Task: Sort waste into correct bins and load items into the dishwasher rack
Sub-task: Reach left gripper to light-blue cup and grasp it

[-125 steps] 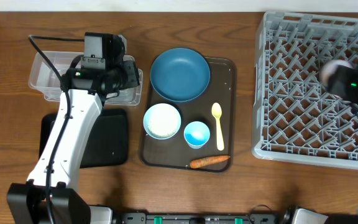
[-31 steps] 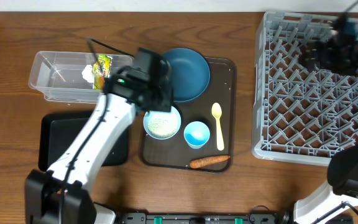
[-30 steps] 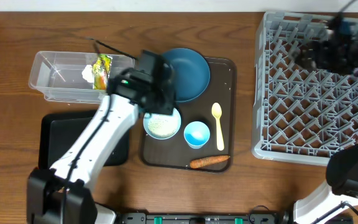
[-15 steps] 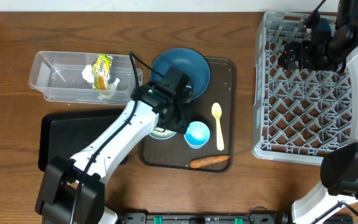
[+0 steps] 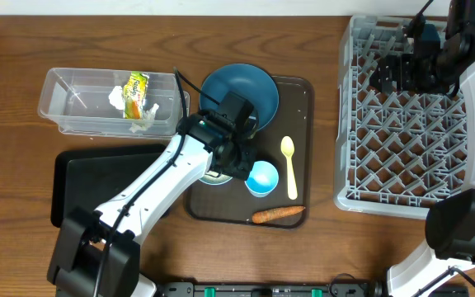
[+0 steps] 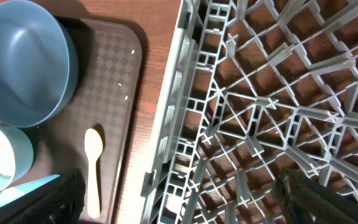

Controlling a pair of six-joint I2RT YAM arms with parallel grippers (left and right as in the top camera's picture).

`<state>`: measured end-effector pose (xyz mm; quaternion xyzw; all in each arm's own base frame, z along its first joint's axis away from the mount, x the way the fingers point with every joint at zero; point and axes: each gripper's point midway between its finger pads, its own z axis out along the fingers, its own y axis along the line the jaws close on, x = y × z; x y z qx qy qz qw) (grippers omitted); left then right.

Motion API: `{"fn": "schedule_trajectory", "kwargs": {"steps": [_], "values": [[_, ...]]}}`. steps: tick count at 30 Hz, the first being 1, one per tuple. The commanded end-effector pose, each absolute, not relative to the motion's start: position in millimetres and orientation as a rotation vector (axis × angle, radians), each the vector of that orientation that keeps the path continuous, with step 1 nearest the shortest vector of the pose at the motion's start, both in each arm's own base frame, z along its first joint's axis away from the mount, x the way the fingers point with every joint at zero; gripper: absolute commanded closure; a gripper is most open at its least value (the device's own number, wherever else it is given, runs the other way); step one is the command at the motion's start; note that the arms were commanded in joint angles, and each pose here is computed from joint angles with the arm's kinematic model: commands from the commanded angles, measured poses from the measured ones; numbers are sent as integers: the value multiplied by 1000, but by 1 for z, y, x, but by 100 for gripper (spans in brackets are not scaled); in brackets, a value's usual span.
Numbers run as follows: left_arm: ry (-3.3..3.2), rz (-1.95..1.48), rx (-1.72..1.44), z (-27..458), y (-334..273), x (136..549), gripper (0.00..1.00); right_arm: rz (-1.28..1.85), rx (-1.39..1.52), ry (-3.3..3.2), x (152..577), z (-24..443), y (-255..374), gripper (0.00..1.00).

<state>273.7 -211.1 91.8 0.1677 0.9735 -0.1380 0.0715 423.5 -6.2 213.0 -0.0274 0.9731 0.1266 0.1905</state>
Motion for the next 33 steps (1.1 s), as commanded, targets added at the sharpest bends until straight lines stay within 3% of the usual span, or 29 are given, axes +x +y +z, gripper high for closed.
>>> {"fn": "schedule_trajectory", "kwargs": {"steps": [1,14,23,29,33], "values": [[2936,-402,555,85,-212,267,57,344,-105,2733,425,213,-5,4],[2934,-404,589,61,-214,256,58,345,-105,2736,425,212,-4,4],[2923,-409,588,54,-214,256,92,347,-104,2740,424,212,-4,3],[2893,-422,573,62,-217,265,94,347,-103,2741,423,212,-4,1],[2802,-454,499,93,-214,294,94,346,-105,2739,424,212,-4,1]]}}
